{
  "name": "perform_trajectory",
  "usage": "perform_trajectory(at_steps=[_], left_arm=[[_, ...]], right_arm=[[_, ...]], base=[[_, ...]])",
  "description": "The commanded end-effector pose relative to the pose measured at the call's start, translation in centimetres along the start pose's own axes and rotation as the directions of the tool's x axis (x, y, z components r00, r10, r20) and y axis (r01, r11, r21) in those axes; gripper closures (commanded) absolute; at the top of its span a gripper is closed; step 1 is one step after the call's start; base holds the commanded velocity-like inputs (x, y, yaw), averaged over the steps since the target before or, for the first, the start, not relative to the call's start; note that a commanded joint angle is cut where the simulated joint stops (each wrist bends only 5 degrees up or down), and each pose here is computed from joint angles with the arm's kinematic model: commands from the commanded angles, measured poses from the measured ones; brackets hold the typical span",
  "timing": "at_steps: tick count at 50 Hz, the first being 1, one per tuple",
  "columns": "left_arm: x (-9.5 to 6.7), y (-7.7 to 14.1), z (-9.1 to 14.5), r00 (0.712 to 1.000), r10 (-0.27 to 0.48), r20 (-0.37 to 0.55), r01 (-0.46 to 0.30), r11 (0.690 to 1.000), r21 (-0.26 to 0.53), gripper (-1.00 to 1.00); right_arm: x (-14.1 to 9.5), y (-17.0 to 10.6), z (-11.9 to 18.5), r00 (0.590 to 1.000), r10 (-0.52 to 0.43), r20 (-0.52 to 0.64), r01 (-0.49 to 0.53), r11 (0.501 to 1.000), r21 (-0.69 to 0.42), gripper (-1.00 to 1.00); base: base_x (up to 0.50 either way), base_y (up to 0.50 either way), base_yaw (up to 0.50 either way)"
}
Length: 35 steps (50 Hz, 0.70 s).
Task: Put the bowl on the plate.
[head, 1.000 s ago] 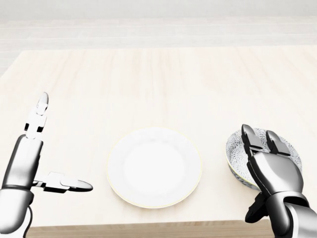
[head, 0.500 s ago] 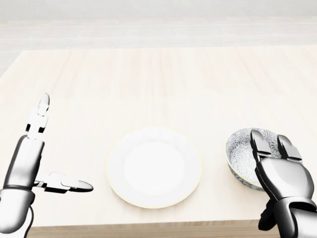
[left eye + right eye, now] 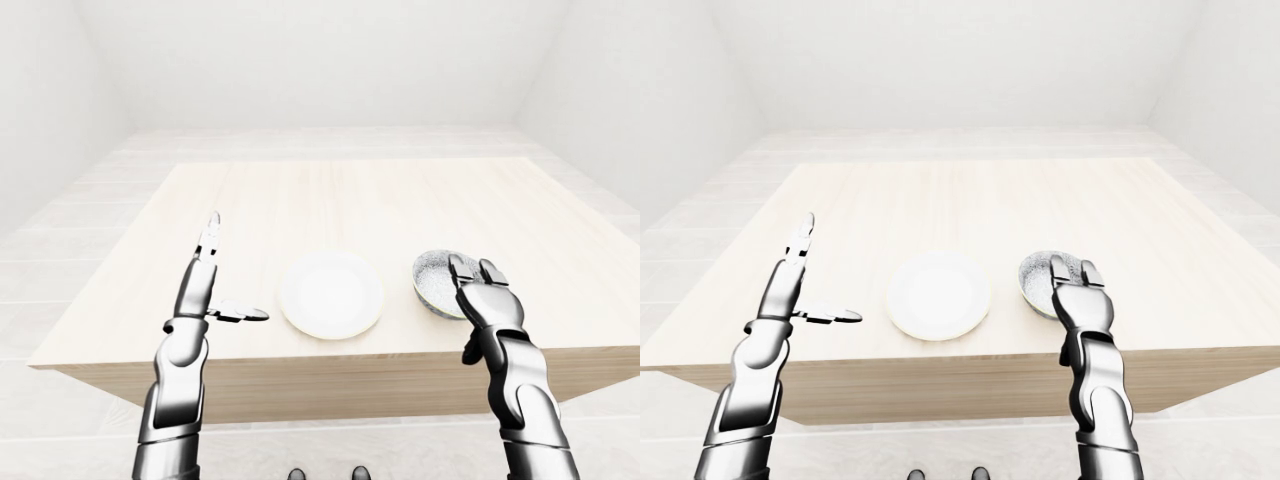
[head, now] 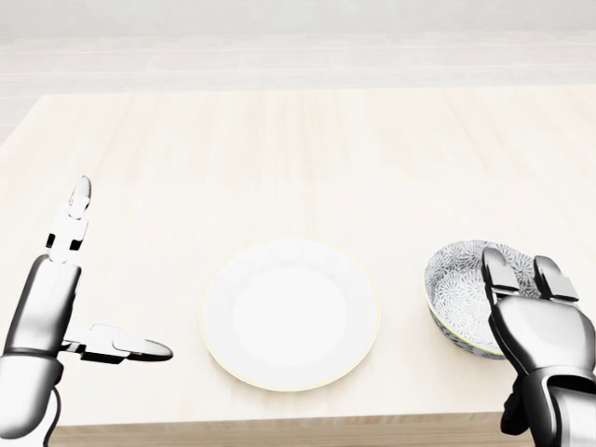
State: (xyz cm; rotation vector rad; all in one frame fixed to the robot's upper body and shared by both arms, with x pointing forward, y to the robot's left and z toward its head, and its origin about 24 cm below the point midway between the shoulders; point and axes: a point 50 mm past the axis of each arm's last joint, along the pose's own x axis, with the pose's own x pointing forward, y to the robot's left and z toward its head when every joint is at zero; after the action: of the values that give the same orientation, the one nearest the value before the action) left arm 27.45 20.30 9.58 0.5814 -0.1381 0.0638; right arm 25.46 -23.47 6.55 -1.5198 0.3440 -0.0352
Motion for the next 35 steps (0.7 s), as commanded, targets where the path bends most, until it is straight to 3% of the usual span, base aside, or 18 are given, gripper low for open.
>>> perform_trajectory(at_steps=[1, 35], left_arm=[[-0.1, 0.0, -0.1, 1.000, -0.001, -0.001, 0.001, 1.000, 0.001, -1.00], [-0.2, 0.3, 0.2, 1.000, 0.003, 0.001, -0.003, 1.000, 0.001, -1.00]], right_arm=[[0.2, 0.2, -0.1, 1.000, 0.011, -0.009, -0.011, 1.000, -0.018, -1.00], [1.3, 2.4, 0.3, 0.999, 0.049, 0.007, -0.049, 0.999, -0.005, -1.00]], base=[[0.00, 0.00, 0.00], [0.00, 0.00, 0.00]])
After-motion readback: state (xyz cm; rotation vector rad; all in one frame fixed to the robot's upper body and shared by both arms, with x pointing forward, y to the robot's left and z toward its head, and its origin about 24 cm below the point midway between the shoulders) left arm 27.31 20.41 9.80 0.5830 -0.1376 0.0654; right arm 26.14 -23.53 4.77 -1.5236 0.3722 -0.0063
